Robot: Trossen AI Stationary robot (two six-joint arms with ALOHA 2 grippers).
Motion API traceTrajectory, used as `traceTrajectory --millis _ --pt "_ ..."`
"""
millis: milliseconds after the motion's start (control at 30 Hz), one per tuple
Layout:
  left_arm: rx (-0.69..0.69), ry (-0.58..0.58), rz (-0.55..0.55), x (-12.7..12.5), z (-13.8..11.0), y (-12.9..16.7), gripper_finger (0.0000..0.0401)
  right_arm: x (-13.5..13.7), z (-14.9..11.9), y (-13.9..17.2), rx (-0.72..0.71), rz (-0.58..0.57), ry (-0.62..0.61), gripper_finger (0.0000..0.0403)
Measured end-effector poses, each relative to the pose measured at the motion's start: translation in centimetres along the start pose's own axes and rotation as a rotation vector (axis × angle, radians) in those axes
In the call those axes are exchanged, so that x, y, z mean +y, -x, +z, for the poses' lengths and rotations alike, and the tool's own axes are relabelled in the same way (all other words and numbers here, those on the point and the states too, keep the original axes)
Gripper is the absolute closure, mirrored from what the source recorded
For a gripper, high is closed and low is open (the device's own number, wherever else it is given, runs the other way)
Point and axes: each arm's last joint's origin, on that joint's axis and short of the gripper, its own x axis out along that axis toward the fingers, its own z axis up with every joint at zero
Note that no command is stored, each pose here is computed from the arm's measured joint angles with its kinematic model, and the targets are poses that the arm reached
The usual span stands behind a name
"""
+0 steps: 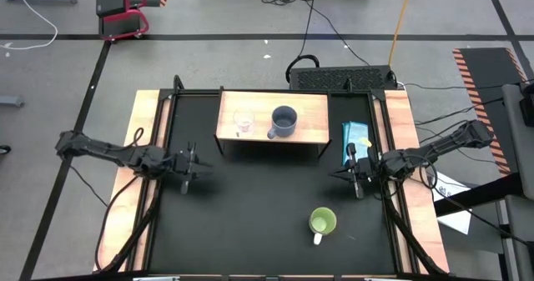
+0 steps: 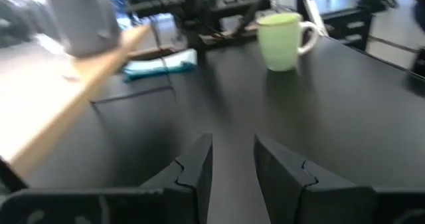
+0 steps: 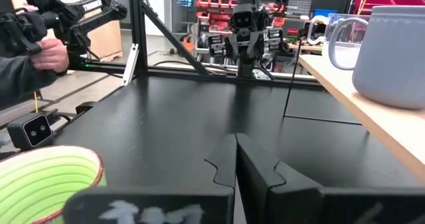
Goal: Stack small to large cups/mugs on shelf
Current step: Put the green mug on the shelf
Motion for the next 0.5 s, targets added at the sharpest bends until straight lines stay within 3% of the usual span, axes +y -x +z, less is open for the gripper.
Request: traceTrajectory --millis 200,500 --pt "0.024 0.007 -0.061 0.08 -0.34 -0.01 0.0288 0.0 0.06 0.0 -0.006 0.0 0.02 0.0403" --pt "0.018 0.075 0.087 0.6 -0.16 -0.02 0.0288 -0.01 0.31 0.01 -0.033 -0.001 0.007 0.0403"
